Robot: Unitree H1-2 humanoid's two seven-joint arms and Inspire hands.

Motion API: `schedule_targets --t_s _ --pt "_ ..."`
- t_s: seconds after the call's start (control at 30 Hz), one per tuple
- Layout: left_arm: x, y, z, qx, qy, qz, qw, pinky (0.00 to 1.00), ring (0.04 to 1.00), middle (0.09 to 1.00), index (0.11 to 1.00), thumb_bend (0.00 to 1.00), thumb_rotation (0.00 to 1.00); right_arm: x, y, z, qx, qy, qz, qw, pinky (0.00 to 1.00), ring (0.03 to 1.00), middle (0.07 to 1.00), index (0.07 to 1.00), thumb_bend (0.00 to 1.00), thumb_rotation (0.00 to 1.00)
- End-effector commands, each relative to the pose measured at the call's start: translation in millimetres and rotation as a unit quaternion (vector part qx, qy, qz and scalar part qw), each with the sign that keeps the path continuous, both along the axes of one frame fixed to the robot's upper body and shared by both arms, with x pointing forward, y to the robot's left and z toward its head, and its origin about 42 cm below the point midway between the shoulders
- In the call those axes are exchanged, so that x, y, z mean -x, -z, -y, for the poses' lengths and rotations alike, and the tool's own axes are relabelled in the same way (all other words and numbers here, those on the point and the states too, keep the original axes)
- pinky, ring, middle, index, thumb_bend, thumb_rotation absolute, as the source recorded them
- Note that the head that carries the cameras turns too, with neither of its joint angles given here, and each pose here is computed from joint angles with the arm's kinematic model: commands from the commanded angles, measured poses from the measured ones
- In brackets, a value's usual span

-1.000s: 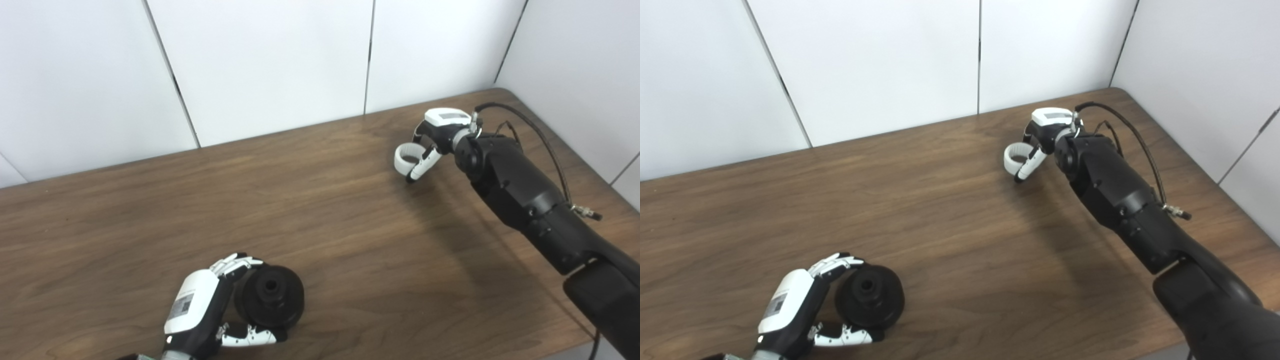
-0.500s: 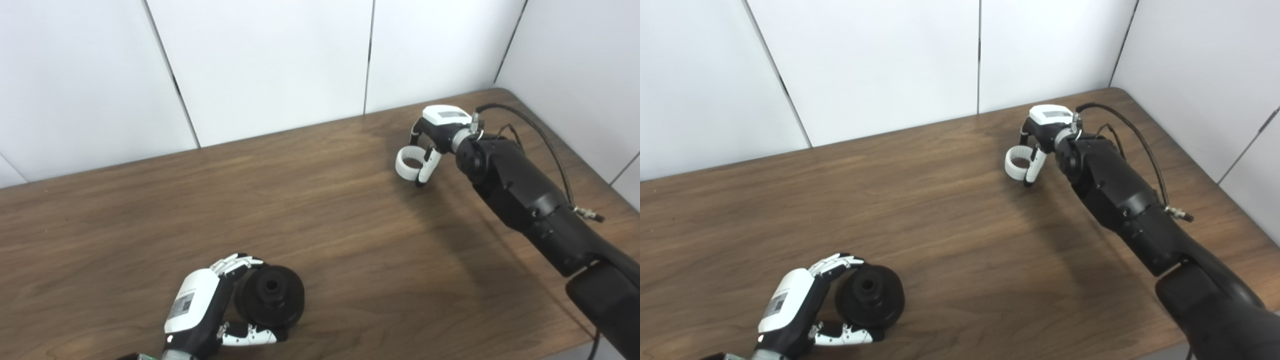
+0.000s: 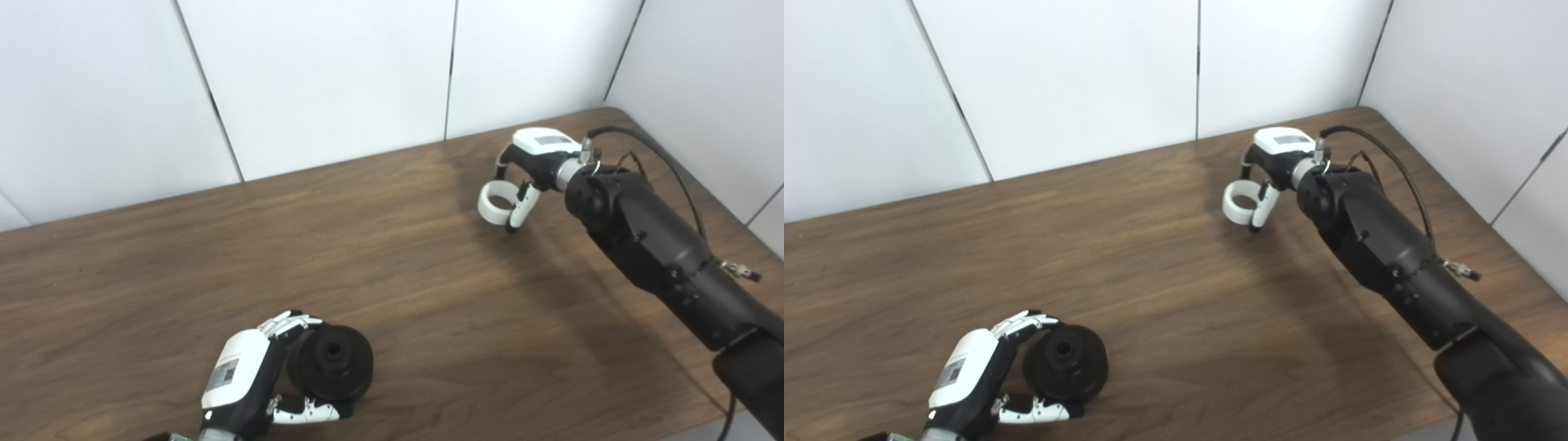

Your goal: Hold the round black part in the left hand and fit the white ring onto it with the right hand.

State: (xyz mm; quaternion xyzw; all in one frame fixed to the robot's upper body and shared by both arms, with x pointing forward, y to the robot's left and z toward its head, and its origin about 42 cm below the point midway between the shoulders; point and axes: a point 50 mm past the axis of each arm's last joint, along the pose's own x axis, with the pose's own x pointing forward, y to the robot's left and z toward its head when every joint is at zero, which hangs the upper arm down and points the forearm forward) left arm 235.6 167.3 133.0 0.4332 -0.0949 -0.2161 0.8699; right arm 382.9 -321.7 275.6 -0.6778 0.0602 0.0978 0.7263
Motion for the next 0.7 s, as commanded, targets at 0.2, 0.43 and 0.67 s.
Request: schedule_targets --t_s 0.2,0.43,0.67 --pt "-1 -6 11 -0.009 0.014 0.017 1.000 0.98 0.880 0.790 0.484 0.52 0.06 48 -60 -47 0.011 -0.129 0.066 0.989 1.00 0.965 0.829 0.485 0.52 0.14" --pt "-1 -9 21 -0.017 0.011 0.022 1.000 1.00 0.890 0.787 0.484 0.52 0.05 89 -67 -86 0.011 -0.210 0.068 0.975 1.00 0.962 0.824 0.484 0.53 0.15" --pt "-3 -12 34 -0.036 0.018 0.043 0.998 0.99 0.872 0.776 0.483 0.52 0.05 119 -62 -107 -0.014 -0.259 0.053 0.964 1.00 0.976 0.828 0.483 0.52 0.15"
